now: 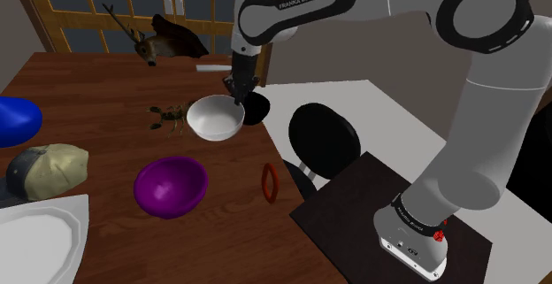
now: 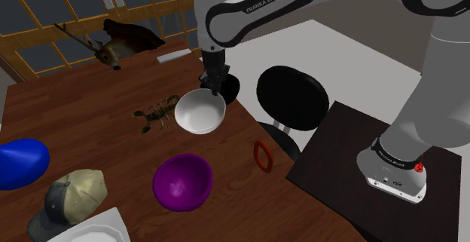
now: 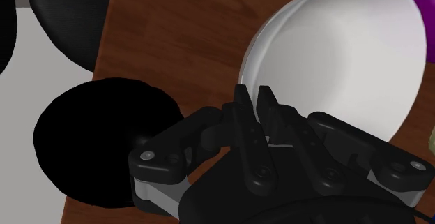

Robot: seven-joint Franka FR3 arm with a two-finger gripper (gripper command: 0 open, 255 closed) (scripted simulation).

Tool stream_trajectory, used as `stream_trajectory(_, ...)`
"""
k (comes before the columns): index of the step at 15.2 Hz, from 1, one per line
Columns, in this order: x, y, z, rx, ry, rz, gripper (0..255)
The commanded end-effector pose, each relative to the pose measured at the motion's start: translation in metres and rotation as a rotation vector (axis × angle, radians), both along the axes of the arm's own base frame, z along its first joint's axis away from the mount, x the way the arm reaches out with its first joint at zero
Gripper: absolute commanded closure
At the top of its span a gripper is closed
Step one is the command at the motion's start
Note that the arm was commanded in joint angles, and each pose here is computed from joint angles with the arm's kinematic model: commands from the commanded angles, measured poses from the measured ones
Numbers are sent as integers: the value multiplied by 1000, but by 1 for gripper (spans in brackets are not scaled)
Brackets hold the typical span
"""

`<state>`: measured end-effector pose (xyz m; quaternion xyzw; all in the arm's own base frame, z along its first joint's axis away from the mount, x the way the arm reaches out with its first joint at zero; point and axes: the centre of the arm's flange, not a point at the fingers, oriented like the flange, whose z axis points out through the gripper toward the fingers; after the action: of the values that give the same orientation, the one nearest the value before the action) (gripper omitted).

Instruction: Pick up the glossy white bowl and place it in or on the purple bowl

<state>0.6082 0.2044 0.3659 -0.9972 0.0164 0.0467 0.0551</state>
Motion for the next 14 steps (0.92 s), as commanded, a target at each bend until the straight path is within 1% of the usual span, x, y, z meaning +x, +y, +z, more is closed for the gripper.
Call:
stream_trajectory(1, 1, -1, 11, 0, 0, 0, 255)
stream_trajectory(5, 1, -1, 30, 0, 0, 0, 255)
stream_trajectory(14, -52, 102, 56, 0, 0, 0, 255)
